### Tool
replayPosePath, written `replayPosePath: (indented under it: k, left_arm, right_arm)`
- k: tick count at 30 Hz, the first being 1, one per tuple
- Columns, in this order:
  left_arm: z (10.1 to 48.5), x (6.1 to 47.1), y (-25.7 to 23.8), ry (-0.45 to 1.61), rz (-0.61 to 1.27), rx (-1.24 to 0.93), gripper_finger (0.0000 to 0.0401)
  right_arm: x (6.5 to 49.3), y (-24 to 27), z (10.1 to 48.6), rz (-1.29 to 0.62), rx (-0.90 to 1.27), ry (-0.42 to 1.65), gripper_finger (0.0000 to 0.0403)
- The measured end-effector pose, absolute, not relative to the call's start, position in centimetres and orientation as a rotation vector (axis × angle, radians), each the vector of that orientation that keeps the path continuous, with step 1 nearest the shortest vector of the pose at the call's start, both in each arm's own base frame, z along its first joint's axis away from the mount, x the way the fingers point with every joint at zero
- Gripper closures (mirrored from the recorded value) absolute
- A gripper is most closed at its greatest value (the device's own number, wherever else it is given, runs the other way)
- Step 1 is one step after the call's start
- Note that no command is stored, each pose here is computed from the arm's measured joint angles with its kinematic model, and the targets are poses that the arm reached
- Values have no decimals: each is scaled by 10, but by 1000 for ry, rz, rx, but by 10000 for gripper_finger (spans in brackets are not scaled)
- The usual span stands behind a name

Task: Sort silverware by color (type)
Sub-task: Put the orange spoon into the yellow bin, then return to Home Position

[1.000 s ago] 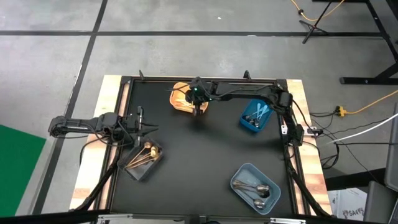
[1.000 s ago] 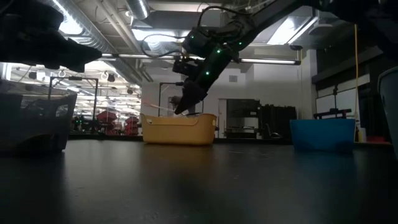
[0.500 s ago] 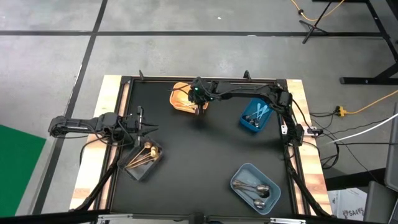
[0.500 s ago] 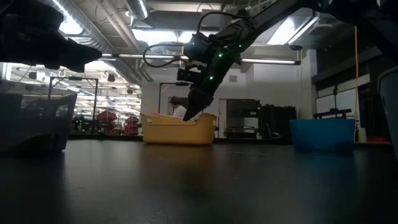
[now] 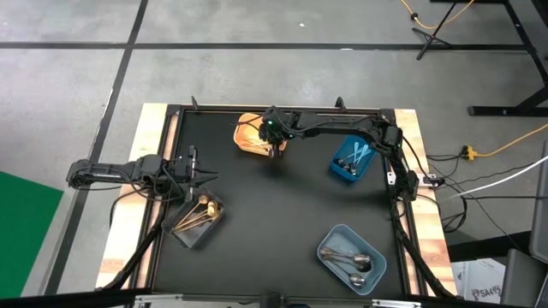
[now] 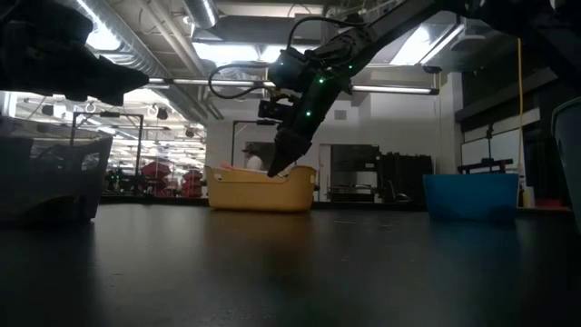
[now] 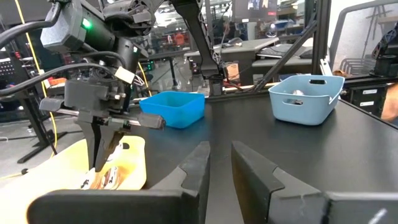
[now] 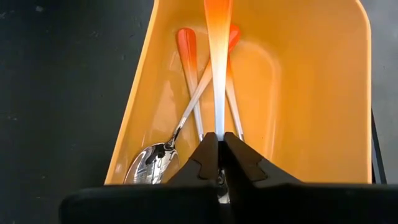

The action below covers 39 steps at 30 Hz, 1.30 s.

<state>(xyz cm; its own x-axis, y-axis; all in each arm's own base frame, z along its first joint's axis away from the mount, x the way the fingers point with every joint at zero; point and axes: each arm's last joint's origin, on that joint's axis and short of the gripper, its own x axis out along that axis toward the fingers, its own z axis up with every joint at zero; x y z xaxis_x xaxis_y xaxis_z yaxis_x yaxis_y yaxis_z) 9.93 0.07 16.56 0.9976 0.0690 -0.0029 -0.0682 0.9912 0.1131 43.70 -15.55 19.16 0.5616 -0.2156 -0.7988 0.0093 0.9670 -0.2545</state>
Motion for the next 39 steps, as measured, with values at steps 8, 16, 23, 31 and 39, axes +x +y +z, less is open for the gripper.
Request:
replayPosePath:
  k: [8, 16, 23, 31, 39]
  left_arm:
    - [166, 99, 1, 7, 69, 113, 341]
    - [166, 99, 1, 6, 69, 113, 341]
    - [166, 99, 1, 7, 69, 113, 341]
    - [166, 99, 1, 6, 69, 113, 341]
    - [166, 99, 1, 6, 69, 113, 341]
  right_arm:
    - [438, -156, 192, -137, -234, 957, 367]
    - [438, -156, 193, -138, -236, 951, 361]
    - [437, -156, 192, -158, -221, 972, 380]
    - [428, -151, 205, -121, -173, 993, 395]
    - [400, -137, 257, -22, -112, 966, 400]
